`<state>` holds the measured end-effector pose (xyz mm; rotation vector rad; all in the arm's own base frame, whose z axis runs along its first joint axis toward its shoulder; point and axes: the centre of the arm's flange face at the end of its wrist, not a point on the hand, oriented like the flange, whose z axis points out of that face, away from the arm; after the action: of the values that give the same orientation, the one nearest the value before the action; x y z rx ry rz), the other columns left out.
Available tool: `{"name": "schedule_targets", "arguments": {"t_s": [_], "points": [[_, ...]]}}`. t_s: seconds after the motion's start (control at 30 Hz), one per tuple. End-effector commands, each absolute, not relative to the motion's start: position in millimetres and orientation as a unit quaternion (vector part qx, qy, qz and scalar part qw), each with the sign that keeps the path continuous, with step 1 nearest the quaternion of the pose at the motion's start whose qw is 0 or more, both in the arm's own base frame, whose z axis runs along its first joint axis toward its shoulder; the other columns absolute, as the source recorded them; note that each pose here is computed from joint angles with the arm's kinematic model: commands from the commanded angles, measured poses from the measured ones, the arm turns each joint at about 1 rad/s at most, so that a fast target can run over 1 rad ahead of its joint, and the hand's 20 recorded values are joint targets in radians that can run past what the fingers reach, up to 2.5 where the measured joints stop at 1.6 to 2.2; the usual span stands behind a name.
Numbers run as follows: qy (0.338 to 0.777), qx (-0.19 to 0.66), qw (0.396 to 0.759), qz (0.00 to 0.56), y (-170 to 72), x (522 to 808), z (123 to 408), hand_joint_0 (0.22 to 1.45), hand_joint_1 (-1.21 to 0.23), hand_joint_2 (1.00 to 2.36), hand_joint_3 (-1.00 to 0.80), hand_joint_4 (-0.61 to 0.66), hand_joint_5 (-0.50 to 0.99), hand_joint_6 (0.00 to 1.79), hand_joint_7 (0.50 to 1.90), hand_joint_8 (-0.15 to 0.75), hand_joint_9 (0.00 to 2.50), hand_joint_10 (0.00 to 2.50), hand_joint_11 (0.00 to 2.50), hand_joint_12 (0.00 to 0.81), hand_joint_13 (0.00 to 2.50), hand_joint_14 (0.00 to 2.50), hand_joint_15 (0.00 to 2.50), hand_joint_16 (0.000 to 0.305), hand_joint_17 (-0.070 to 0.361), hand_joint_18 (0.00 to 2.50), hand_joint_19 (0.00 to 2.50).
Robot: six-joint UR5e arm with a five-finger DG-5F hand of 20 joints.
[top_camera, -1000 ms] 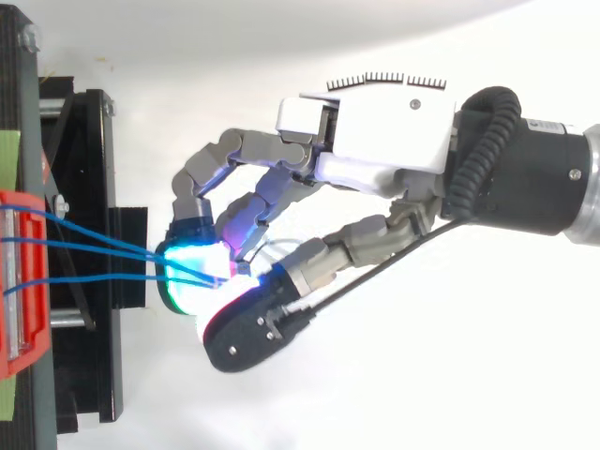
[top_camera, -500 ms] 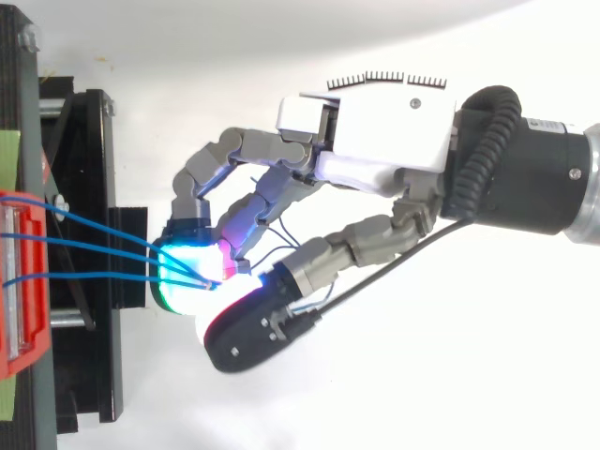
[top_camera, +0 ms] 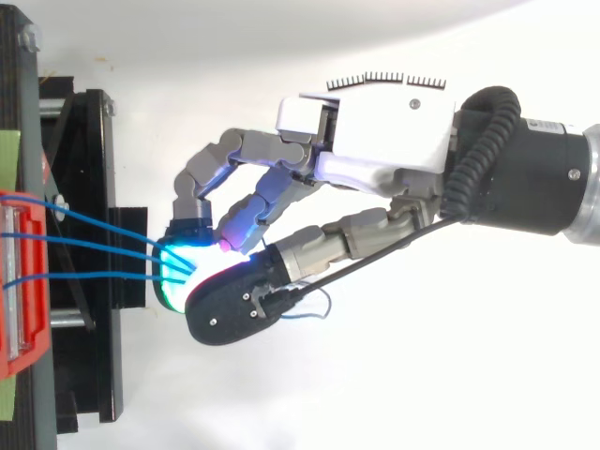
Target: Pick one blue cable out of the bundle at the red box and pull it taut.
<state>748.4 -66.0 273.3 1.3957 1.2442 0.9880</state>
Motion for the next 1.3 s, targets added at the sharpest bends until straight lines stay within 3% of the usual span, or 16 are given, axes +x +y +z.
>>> {"name": "schedule_targets", "arguments": {"t_s": [0.0, 0.07, 0.1, 0.23, 0.3, 0.47, 0.57, 0.73, 0.83, 1.0, 1.1, 1.27], "points": [[0.512, 0.574, 0.491, 0.408, -66.5, 748.3, 274.1, 0.76, -0.78, 1.01, -0.41, -0.10, -0.20, 0.95, 1.14, 0.292, 1.07, 0.01, 1.07, 0.374, 0.75, 0.01, 0.36, 0.047, 0.105, 0.67, 0.19], [0.514, 0.574, 0.489, 0.409, -65.1, 748.2, 273.9, 0.83, -0.78, 1.00, -0.50, -0.12, -0.20, 0.94, 1.39, 0.294, 1.08, 0.01, 1.05, 0.369, 0.75, 0.01, 0.35, 0.046, 0.103, 0.65, 0.19], [0.513, 0.575, 0.489, 0.409, -66.3, 748.0, 273.8, 0.84, -0.78, 1.00, -0.50, -0.13, -0.20, 0.94, 1.40, 0.289, 1.08, 0.01, 1.05, 0.365, 0.75, 0.01, 0.35, 0.046, 0.103, 0.65, 0.18], [0.512, 0.576, 0.488, 0.409, -66.3, 748.0, 273.8, 0.86, -0.79, 1.00, -0.50, -0.20, -0.21, 0.97, 1.27, 0.218, 1.06, 0.01, 1.02, 0.353, 0.74, 0.01, 0.34, 0.045, 0.101, 0.65, 0.16], [0.512, 0.576, 0.488, 0.410, -65.1, 748.1, 273.8, 0.84, -0.81, 1.00, -0.50, -0.21, -0.21, 0.97, 1.13, 0.184, 1.03, 0.01, 0.98, 0.344, 0.73, 0.01, 0.33, 0.044, 0.098, 0.67, 0.13], [0.511, 0.576, 0.490, 0.408, -65.6, 748.5, 273.0, 0.79, -0.87, 1.00, -0.50, -0.19, -0.21, 0.96, 0.97, 0.173, 1.03, 0.01, 0.93, 0.337, 0.73, 0.01, 0.32, 0.042, 0.095, 0.69, 0.10], [0.511, 0.576, 0.490, 0.409, -66.7, 748.3, 274.1, 0.76, -0.91, 1.00, -0.50, -0.18, -0.20, 0.96, 0.96, 0.170, 1.02, 0.01, 0.94, 0.336, 0.73, 0.01, 0.32, 0.042, 0.094, 0.68, 0.10], [0.511, 0.576, 0.490, 0.408, -65.6, 748.5, 273.0, 0.59, -1.01, 1.00, -0.50, -0.12, -0.22, 0.95, 0.96, 0.169, 0.99, 0.01, 0.95, 0.343, 0.71, 0.01, 0.33, 0.043, 0.096, 0.67, 0.12], [0.512, 0.575, 0.490, 0.409, -65.5, 748.4, 274.1, 0.50, -0.98, 1.00, -0.50, -0.08, -0.22, 0.95, 0.90, 0.178, 0.98, 0.01, 0.96, 0.363, 0.72, 0.01, 0.34, 0.047, 0.105, 0.68, 0.15], [0.512, 0.576, 0.490, 0.408, -66.6, 748.4, 272.9, 0.47, -0.83, 1.00, -0.50, -0.05, -0.22, 0.95, 0.86, 0.246, 1.06, 0.01, 1.07, 0.385, 0.74, 0.01, 0.37, 0.051, 0.116, 0.70, 0.18], [0.512, 0.575, 0.490, 0.408, -65.5, 748.5, 272.9, 0.51, -0.69, 1.00, -0.50, -0.05, -0.22, 0.94, 0.89, 0.251, 1.08, 0.01, 1.08, 0.381, 0.73, 0.01, 0.38, 0.050, 0.112, 0.67, 0.22], [0.512, 0.576, 0.491, 0.408, -65.6, 748.5, 273.0, 0.60, -0.66, 1.00, -0.50, -0.05, -0.22, 0.93, 0.93, 0.246, 1.07, 0.01, 1.10, 0.370, 0.72, 0.01, 0.39, 0.047, 0.105, 0.64, 0.25]]}}
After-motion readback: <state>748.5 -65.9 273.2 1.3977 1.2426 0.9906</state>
